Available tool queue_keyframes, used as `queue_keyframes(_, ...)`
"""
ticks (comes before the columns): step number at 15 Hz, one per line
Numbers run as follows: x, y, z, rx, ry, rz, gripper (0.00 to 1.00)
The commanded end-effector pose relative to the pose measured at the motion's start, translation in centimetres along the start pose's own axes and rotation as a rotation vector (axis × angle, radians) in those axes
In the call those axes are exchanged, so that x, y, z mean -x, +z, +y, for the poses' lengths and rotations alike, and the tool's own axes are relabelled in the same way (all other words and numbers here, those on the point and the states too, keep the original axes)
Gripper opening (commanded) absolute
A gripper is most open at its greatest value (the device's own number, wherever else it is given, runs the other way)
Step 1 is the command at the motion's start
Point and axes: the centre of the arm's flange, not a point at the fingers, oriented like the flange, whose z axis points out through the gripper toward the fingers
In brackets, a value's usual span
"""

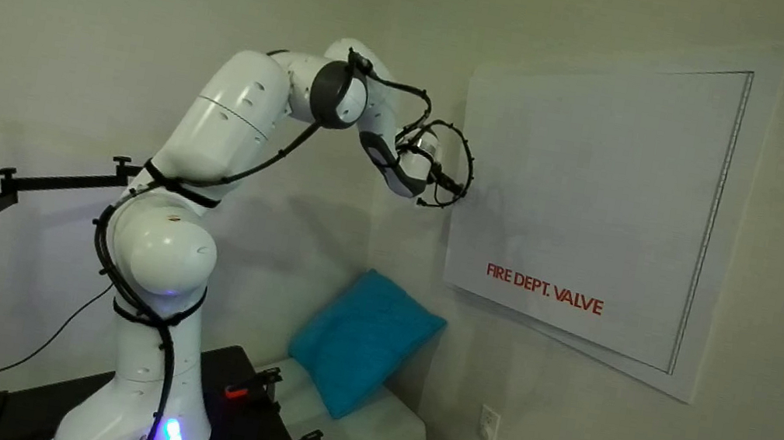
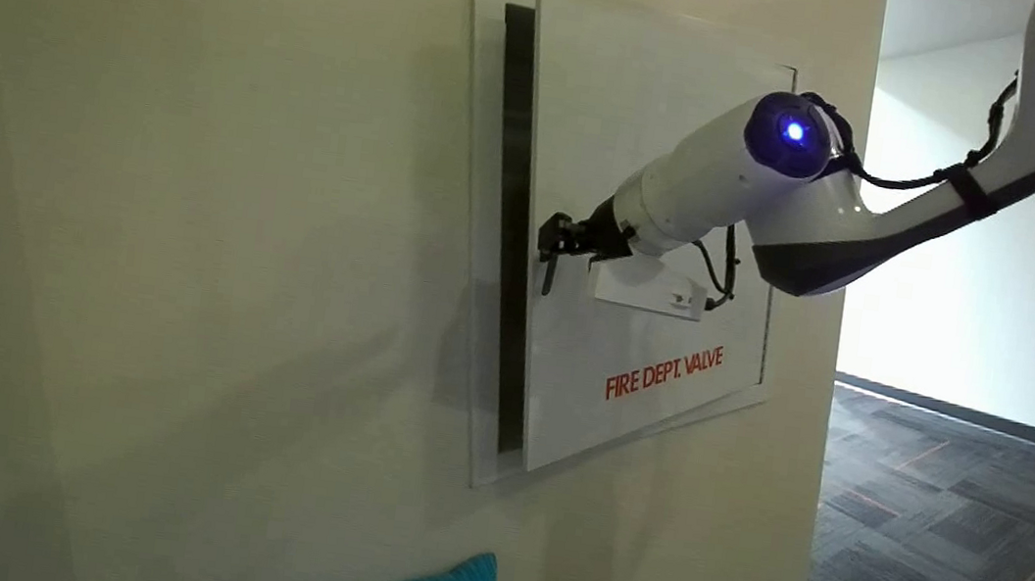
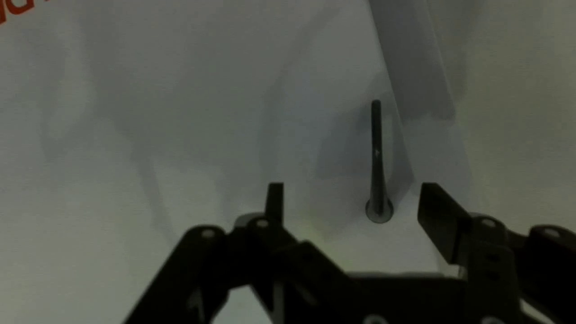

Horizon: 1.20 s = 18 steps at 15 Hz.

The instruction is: Open the locker door

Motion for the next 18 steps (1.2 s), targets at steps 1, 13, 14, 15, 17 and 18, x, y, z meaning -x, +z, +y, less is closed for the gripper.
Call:
queue_keyframes(1,-0.5,1.1,-0.1,-0.010,-0.002,0.012,0.70)
queue_keyframes(13,-0.7,1.9,-0.8,-0.024,0.006,0.021,0.16)
queue_keyframes(14,-0.7,1.8,-0.9,-0.027,0.006,0.021,0.08)
queue_keyframes(15,-0.7,1.7,-1.1,-0.029,0.007,0.022,0.00)
queue_keyframes(17,-0.5,1.3,-1.1,-0.029,0.004,0.022,0.00)
queue_keyframes(18,-0.4,0.8,-1.0,-0.028,0.006,0.022,0.03)
